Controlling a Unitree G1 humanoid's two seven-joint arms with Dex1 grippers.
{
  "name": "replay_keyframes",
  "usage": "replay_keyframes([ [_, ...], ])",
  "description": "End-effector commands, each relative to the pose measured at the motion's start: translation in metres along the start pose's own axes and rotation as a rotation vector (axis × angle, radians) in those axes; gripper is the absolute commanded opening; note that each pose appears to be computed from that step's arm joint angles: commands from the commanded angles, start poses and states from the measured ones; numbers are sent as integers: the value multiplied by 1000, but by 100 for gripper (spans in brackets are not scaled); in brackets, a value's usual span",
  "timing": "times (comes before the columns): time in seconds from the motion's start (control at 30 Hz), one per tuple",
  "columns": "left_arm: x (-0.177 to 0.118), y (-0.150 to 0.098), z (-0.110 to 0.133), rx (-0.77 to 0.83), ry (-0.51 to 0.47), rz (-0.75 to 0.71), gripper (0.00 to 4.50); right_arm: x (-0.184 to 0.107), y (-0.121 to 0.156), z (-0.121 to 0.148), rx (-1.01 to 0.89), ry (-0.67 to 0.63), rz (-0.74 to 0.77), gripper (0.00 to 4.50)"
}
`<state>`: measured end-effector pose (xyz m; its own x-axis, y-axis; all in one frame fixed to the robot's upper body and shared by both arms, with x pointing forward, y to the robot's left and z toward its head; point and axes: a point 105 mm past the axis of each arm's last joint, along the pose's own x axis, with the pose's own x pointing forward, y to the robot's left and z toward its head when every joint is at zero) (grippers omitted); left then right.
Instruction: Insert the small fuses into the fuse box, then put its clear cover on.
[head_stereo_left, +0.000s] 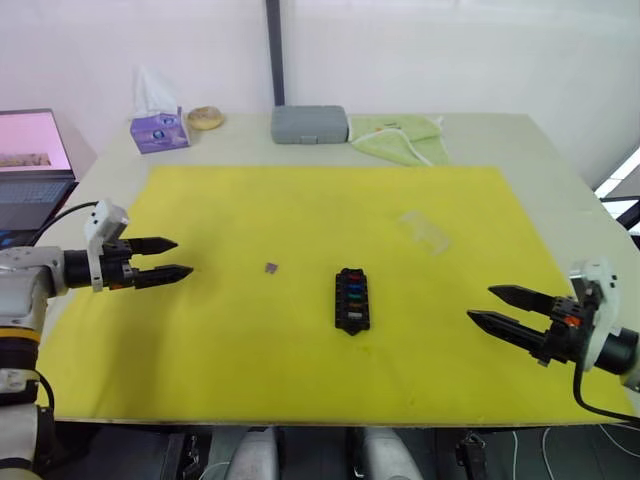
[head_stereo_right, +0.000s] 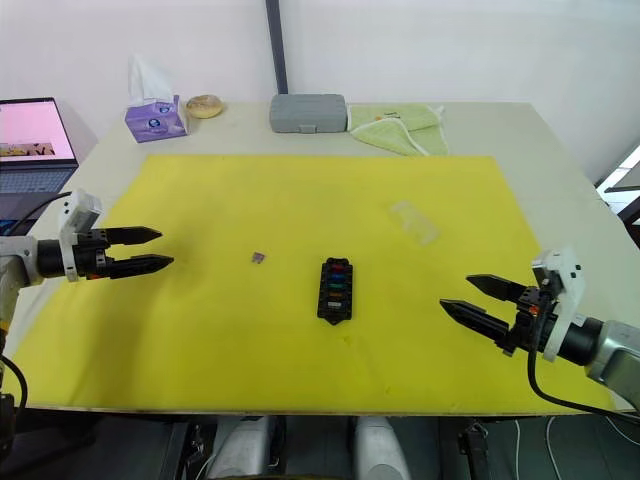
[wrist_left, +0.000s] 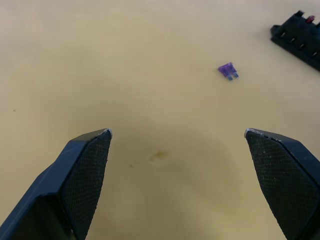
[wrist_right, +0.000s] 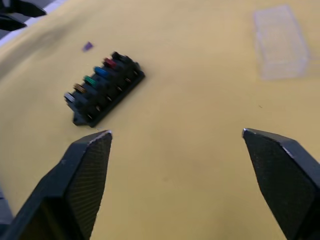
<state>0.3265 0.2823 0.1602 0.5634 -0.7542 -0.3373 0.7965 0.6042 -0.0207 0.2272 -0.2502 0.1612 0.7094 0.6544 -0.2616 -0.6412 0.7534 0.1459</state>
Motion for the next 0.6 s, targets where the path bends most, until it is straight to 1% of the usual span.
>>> replay_keyframes([
  [0.03, 0, 3, 9, 38, -4, -5, 450, -8, -3, 14, -72, -18, -14, 445],
  [0.13, 8, 4, 15, 51, -9, -18, 450, -11, -13, 16, -105, -8, -57, 445],
  [0.23, 28, -4, 21, -1, -43, -110, 450, -10, -12, 29, -141, -44, -30, 445],
  [0.27, 38, -9, 22, -21, -49, -156, 450, -7, -6, 35, -151, -47, 1, 445],
  [0.3, 47, -14, 21, -36, -48, -197, 450, -3, 1, 41, -162, -49, 37, 445],
  [0.37, 61, -23, 19, -61, -34, -270, 450, 9, 25, 51, -174, -41, 145, 445],
  [0.4, 64, -25, 19, -67, -28, -286, 450, 12, 32, 53, -176, -36, 175, 445],
  [0.5, 83, -37, 8, -80, 12, -365, 450, 31, 72, 57, -241, -1, 329, 445],
  [0.6, 95, -44, 0, -99, 36, -410, 450, 46, 103, 61, -274, -34, 427, 445],
])
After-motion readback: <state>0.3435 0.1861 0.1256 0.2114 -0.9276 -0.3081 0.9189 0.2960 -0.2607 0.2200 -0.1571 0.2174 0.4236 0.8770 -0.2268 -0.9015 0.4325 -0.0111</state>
